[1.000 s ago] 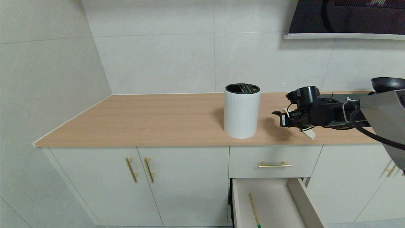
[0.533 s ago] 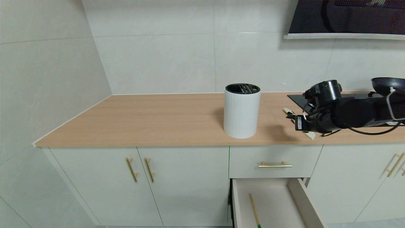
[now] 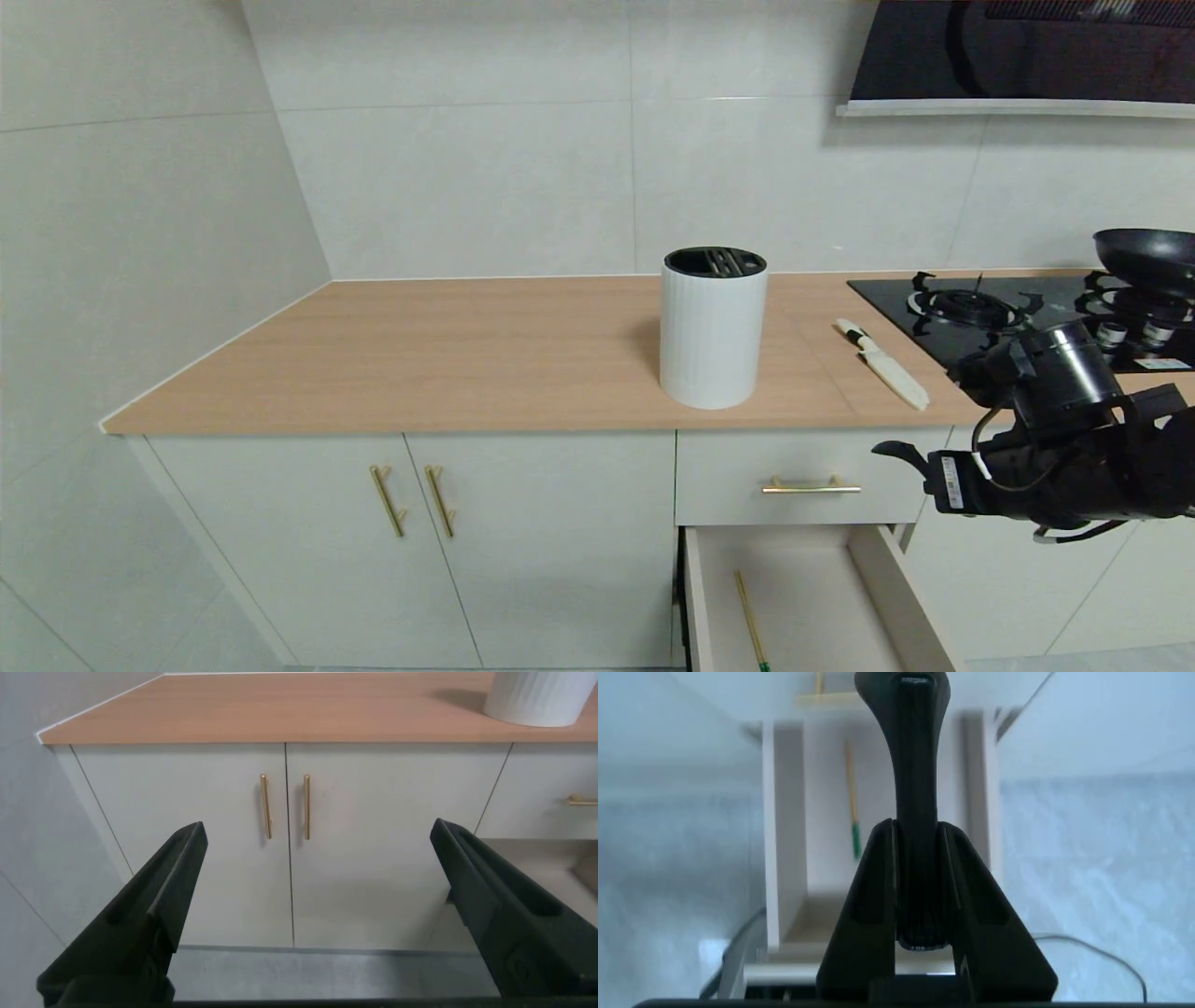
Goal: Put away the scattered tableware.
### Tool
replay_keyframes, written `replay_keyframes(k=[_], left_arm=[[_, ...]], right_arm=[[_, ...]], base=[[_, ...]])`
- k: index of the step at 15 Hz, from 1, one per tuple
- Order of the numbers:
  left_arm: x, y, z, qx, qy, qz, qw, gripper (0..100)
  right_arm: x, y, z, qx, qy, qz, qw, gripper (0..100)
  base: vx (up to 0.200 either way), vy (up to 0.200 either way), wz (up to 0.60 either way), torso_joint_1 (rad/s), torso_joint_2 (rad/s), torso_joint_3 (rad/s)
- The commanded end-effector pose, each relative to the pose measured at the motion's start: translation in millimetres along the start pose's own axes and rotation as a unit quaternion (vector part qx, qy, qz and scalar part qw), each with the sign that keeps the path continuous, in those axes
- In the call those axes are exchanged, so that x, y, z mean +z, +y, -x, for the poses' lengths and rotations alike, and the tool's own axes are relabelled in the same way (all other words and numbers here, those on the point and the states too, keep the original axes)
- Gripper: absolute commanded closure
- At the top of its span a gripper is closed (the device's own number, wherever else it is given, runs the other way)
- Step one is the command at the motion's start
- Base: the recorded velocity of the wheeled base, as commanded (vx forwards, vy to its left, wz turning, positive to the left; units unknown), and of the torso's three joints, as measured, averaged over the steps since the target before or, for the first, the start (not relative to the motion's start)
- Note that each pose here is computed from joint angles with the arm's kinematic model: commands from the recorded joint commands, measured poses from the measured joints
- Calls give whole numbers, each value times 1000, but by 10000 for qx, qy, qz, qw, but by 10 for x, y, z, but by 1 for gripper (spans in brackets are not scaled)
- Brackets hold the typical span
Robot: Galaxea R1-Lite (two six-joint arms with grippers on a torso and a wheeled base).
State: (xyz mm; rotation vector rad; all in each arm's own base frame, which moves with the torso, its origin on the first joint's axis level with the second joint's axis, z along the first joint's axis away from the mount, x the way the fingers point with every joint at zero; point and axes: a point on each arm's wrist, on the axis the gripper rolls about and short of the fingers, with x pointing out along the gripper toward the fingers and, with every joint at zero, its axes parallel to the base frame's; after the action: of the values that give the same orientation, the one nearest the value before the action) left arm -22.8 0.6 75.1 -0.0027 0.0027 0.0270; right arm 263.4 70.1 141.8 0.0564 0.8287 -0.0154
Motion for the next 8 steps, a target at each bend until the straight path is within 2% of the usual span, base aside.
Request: replay_keyframes(k=[1, 4, 8], left_arm=[[0, 0, 0, 3, 2, 1, 10000, 0], [0, 0, 0, 3, 2, 1, 10000, 0], [0, 0, 0, 3, 2, 1, 10000, 0]], right_arm=[[-73, 56, 12, 104, -10, 97, 9999, 100], [-155, 111, -53, 170, 7, 185, 9997, 100], [-166, 109, -60, 166, 22, 195, 9997, 100]], base=[[0, 0, 0, 0, 0, 0], [0, 0, 0, -35, 82, 53], [0, 0, 0, -189, 435, 256]])
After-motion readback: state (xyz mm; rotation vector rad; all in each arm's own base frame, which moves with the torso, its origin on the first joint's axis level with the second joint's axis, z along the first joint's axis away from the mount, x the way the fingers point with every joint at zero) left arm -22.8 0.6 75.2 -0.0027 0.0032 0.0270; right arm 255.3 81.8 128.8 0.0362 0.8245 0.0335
